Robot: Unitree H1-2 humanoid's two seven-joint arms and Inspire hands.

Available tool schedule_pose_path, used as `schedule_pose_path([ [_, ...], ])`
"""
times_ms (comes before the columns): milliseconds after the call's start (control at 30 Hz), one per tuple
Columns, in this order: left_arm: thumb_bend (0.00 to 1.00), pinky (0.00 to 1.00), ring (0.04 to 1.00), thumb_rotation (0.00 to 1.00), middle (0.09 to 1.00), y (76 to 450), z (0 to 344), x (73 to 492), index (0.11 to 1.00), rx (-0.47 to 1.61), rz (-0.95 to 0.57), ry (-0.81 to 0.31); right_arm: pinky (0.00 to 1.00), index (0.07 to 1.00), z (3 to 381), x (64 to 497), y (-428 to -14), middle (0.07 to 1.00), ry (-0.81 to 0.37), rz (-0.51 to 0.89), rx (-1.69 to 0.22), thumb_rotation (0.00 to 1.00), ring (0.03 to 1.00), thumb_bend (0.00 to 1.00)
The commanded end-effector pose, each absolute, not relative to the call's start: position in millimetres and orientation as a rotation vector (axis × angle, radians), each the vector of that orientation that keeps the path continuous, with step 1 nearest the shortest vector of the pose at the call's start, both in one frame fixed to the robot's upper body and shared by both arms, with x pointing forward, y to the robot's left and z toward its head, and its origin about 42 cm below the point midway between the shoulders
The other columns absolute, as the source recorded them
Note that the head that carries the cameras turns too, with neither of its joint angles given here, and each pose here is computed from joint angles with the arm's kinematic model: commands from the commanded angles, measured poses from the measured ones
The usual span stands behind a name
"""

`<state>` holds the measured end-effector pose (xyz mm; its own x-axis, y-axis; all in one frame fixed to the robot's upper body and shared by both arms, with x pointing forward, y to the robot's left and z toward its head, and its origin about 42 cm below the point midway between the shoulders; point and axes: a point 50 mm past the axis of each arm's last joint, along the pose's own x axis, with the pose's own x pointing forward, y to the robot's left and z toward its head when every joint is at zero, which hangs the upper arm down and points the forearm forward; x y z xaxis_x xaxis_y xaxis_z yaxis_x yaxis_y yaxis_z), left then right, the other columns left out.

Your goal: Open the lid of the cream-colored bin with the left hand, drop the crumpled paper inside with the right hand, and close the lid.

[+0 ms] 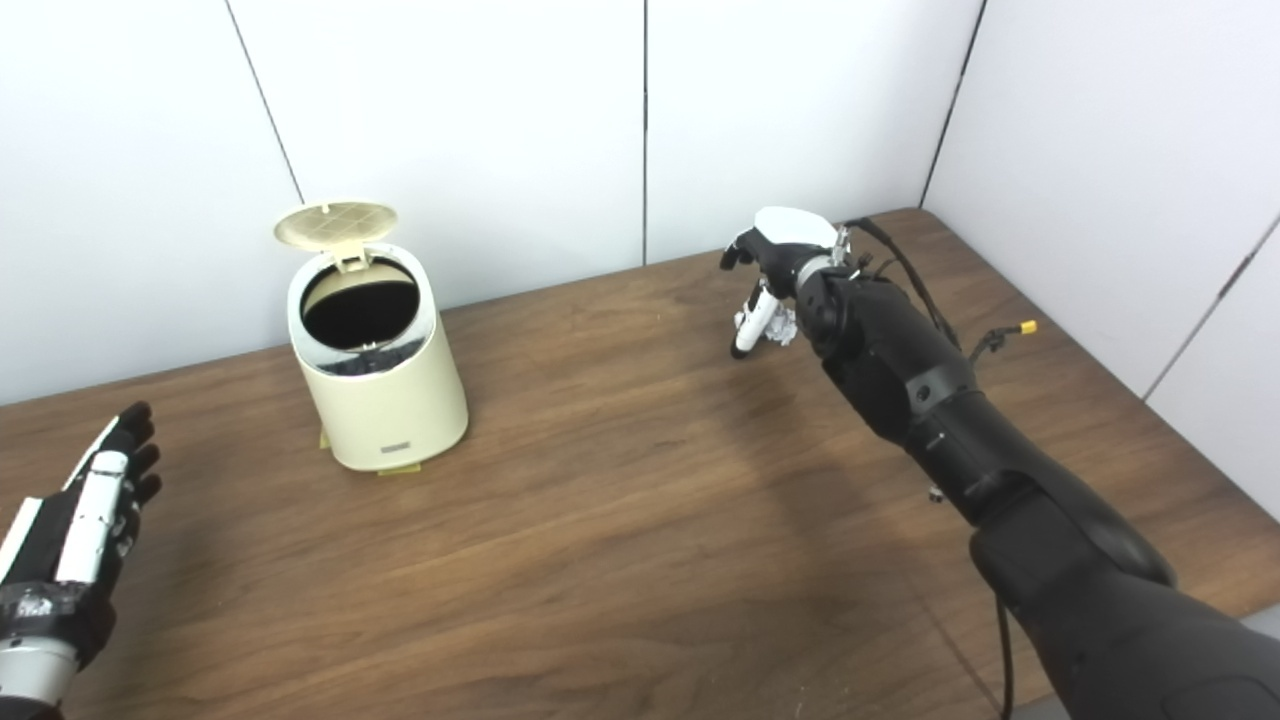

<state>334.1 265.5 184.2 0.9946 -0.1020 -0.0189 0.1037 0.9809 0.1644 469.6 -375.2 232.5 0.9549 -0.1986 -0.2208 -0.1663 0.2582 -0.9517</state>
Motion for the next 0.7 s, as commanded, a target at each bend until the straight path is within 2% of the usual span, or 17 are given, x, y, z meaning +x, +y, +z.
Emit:
schedule_pose_path([
  [0, 0.36, 1.0, 1.0, 0.91, 0.997, 266.4, 203.5, 335.5, 1.0, 0.19, -0.104, -0.056, 0.66, 0.757, 259.9, 476.4, -387.7, 0.787, 0.287, -0.084, -1.319, 0.04, 0.773, 0.9],
  [100, 0.35, 1.0, 1.0, 0.91, 1.0, 266.3, 205.7, 334.5, 1.0, 0.191, -0.107, -0.055, 0.67, 0.758, 257.8, 474.1, -389.8, 0.792, 0.313, -0.086, -1.328, 0.05, 0.778, 0.89],
  [267, 0.34, 1.0, 1.0, 0.92, 0.995, 266.0, 209.4, 332.0, 1.0, 0.199, -0.104, -0.051, 0.61, 0.746, 251.1, 472.2, -395.0, 0.758, 0.344, -0.087, -1.311, 0.05, 0.721, 0.89],
  [367, 0.35, 1.0, 1.0, 0.92, 0.997, 266.7, 210.4, 330.1, 1.0, 0.196, -0.107, -0.05, 0.53, 0.742, 249.2, 470.7, -395.5, 0.7, 0.361, -0.088, -1.303, 0.06, 0.644, 0.88],
  [433, 0.35, 1.0, 1.0, 0.93, 0.999, 267.5, 210.8, 329.2, 1.0, 0.181, -0.112, -0.054, 0.52, 0.742, 247.4, 470.0, -396.1, 0.694, 0.367, -0.088, -1.304, 0.07, 0.634, 0.88],
  [467, 0.34, 1.0, 1.0, 0.92, 1.0, 267.8, 211.3, 328.4, 1.0, 0.173, -0.113, -0.055, 0.48, 0.738, 247.0, 469.4, -396.3, 0.64, 0.366, -0.087, -1.305, 0.07, 0.573, 0.88],
  [533, 0.33, 1.0, 1.0, 0.92, 1.0, 268.2, 213.0, 328.0, 1.0, 0.166, -0.119, -0.06, 0.44, 0.732, 246.8, 467.8, -395.8, 0.597, 0.357, -0.08, -1.312, 0.07, 0.526, 0.88],
  [633, 0.32, 1.0, 1.0, 0.93, 1.0, 268.2, 215.9, 327.0, 1.0, 0.159, -0.125, -0.071, 0.45, 0.722, 246.5, 466.2, -395.7, 0.619, 0.355, -0.065, -1.322, 0.07, 0.546, 0.87],
  [667, 0.32, 1.0, 1.0, 0.93, 1.0, 268.2, 216.4, 326.6, 1.0, 0.157, -0.124, -0.072, 0.49, 0.722, 246.0, 465.8, -396.1, 0.646, 0.356, -0.059, -1.323, 0.08, 0.579, 0.86],
])
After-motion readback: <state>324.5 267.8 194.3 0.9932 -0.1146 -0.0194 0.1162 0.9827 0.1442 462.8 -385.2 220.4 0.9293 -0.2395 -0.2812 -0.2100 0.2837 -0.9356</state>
